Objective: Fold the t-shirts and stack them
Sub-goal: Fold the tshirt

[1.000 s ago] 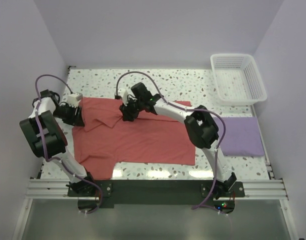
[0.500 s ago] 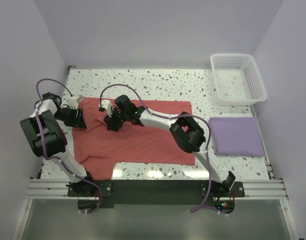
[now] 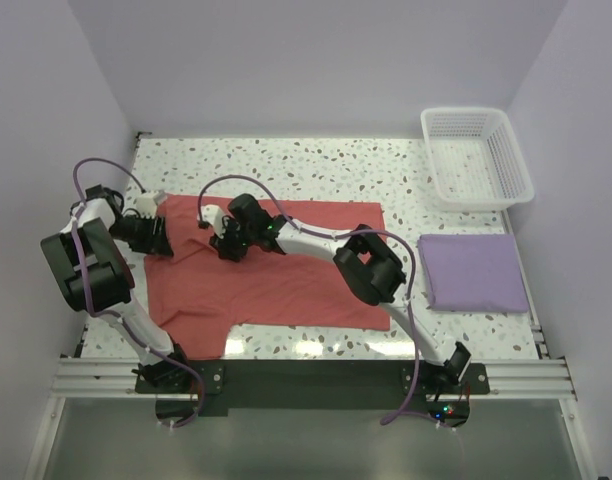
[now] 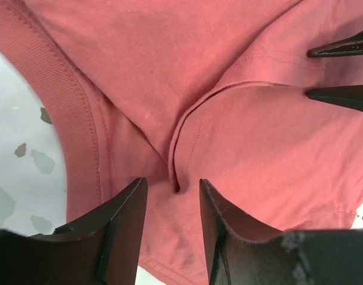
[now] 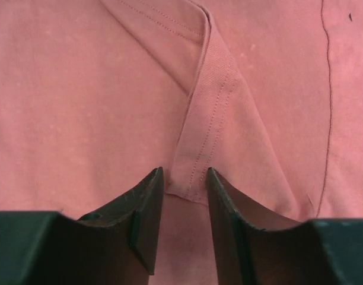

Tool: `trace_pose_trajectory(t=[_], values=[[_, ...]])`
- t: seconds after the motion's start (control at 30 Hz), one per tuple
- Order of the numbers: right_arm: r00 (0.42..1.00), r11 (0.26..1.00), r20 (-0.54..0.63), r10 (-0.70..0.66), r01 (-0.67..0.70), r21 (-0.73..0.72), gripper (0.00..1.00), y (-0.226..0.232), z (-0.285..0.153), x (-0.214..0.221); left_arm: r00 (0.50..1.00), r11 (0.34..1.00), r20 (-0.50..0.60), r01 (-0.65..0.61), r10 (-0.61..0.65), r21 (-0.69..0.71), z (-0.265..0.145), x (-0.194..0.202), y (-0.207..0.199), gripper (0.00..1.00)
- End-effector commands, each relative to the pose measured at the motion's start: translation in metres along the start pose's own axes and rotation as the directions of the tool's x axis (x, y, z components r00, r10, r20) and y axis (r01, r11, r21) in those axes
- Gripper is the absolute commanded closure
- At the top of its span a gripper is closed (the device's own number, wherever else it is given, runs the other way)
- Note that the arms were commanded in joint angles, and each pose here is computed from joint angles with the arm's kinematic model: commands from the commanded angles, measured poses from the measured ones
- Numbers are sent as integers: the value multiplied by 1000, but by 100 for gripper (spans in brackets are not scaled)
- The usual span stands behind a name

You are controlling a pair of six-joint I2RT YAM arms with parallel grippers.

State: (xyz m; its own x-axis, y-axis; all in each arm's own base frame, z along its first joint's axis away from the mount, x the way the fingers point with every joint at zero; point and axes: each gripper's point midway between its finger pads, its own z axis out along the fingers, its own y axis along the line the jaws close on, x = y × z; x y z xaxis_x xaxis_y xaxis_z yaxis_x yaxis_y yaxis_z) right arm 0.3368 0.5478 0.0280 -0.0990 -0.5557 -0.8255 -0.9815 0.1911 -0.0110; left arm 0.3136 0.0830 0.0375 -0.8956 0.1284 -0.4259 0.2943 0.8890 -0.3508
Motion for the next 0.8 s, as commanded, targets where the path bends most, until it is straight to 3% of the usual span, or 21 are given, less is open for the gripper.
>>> trace_pose_trajectory(t=[0.0, 0.17, 0.37, 0.4, 0.5, 0.77], values=[[998, 998, 11, -63, 62, 20, 63, -6, -1, -11, 1000, 999, 16, -7, 6, 32, 9, -6, -5, 55], [997, 997, -14, -76, 76, 11, 74, -5, -2, -6, 1000, 999, -6, -23, 23, 50, 18, -2, -11, 59], [996, 996, -24, -90, 91, 19, 100, -7, -4, -4, 999, 998, 12, -41, 40, 42, 13, -9, -13, 84], [996, 996, -24, -91, 91, 21, 100, -7, -5, -5, 999, 998, 17, -49, 48, 42, 11, -12, -13, 91], [995, 994, -8, -102, 102, 24, 100, -8, -9, -14, 997, 997, 30, -70, 69, 36, 1, -19, -15, 100], [991, 993, 64, -117, 117, 15, 100, -8, -31, -48, 982, 985, 88, -170, 169, 5, -36, -48, -26, 100]])
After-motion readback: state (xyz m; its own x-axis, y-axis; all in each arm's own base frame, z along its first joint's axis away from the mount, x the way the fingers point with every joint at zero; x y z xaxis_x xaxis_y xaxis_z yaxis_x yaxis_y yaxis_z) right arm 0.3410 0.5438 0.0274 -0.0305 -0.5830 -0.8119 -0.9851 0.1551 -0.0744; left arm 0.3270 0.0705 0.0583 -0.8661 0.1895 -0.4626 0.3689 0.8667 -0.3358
